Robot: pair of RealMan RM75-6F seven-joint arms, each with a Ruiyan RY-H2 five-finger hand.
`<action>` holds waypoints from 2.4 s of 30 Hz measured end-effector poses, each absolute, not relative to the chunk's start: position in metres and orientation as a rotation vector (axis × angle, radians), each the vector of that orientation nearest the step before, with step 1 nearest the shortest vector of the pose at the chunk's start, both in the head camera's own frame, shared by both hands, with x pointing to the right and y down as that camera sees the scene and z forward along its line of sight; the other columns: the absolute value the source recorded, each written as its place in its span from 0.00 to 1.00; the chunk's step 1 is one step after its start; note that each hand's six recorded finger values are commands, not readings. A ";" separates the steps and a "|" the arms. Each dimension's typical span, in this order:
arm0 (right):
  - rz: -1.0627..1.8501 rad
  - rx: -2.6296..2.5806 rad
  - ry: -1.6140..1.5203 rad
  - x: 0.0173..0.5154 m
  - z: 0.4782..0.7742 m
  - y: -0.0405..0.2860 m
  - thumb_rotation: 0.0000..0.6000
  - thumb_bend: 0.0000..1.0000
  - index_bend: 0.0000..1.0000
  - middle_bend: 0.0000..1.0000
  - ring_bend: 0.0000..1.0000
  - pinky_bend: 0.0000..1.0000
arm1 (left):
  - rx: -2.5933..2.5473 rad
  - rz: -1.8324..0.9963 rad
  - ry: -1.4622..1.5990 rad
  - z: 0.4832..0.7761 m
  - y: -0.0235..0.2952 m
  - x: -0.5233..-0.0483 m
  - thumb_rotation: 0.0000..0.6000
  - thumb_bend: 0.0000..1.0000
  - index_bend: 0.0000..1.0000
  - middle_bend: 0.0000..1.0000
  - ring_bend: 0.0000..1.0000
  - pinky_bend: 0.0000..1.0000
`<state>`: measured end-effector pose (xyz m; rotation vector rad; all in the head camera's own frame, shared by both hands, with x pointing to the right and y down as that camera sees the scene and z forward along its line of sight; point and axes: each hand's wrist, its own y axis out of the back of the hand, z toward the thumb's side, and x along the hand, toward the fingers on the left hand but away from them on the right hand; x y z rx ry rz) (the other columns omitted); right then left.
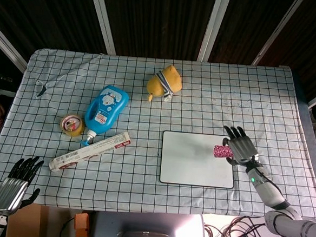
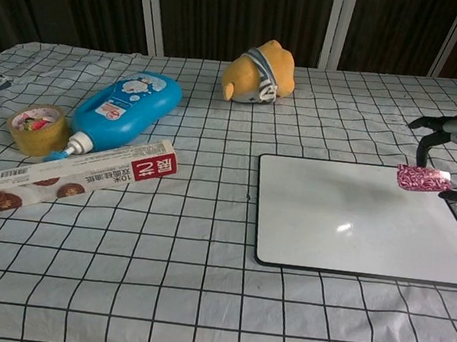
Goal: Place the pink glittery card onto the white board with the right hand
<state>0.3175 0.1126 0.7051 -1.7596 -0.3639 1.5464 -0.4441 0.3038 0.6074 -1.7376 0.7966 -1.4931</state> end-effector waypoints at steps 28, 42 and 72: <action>1.591 -1.660 -0.342 0.317 0.712 0.108 1.00 0.21 0.32 0.00 0.00 0.00 | -1.723 -1.506 0.811 0.604 0.305 -0.445 1.00 0.37 0.00 0.00 0.00 0.01; 1.763 -1.569 -0.400 0.409 0.742 0.096 1.00 0.21 0.41 0.00 0.00 0.00 | -1.717 -1.533 0.797 0.609 0.305 -0.441 1.00 0.37 0.00 0.00 0.00 0.01; 1.773 -1.586 -0.378 0.414 0.756 0.104 1.00 0.21 0.54 0.00 0.00 0.00 | -1.723 -1.539 0.796 0.610 0.305 -0.443 1.00 0.37 0.00 0.00 0.00 0.01</action>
